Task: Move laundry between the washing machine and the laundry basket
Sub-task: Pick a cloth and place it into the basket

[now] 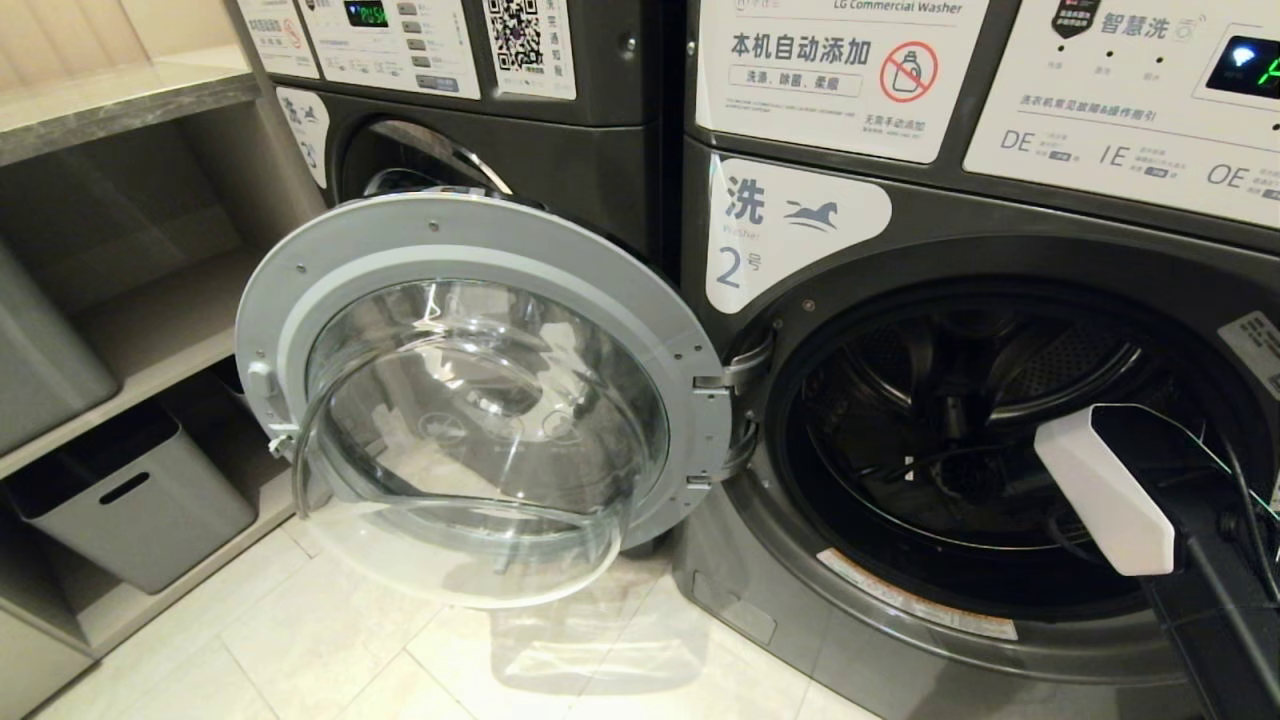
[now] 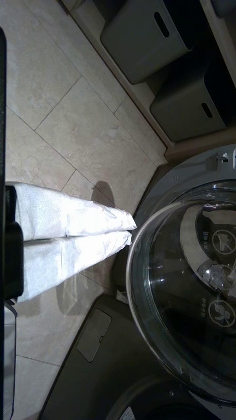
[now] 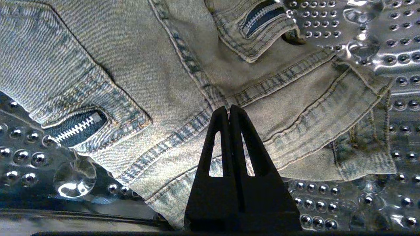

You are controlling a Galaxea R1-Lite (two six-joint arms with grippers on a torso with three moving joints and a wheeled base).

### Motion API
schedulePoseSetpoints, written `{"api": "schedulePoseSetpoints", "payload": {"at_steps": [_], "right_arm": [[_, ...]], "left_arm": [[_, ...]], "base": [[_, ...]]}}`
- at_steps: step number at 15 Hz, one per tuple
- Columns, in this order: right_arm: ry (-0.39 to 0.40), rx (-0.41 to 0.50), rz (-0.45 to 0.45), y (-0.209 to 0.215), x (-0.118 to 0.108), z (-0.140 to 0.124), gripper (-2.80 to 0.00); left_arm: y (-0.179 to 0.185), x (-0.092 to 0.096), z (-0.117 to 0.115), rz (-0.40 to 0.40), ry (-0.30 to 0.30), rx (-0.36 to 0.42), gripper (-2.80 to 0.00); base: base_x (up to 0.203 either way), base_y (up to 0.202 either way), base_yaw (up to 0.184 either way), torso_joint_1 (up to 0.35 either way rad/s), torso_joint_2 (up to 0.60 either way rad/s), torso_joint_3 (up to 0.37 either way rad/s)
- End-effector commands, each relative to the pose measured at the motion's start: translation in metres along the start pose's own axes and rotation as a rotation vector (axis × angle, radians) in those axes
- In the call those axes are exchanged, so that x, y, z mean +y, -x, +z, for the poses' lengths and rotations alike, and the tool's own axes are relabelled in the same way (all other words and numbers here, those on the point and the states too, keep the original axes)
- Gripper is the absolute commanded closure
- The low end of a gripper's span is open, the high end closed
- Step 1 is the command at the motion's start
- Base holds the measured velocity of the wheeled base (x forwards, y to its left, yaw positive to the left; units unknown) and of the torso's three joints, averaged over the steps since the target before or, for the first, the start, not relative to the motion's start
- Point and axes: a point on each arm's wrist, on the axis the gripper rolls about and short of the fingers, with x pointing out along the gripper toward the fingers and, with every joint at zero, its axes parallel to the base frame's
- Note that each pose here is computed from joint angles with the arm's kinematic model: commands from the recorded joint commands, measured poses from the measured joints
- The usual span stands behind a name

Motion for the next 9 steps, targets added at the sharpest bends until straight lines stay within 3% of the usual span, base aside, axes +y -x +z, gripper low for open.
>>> {"api": "schedulePoseSetpoints", "payload": {"at_steps": [1, 9], "right_arm": [[0.001, 0.002, -0.002, -0.0011, 0.0004, -0.0020, 0.00], [0.010, -0.008, -0.001, 0.0012, 0.0006, 0.0020, 0.00]], "left_arm": [[0.0000, 0.0000, 0.0001, 0.001, 0.000, -0.001, 0.00], [0.0000, 0.0000, 0.0001, 0.001, -0.002, -0.001, 0.00]], "base": [[0.000, 0.000, 0.000, 0.000, 0.00, 0.000], [0.000, 0.000, 0.000, 0.000, 0.00, -0.026]]}}
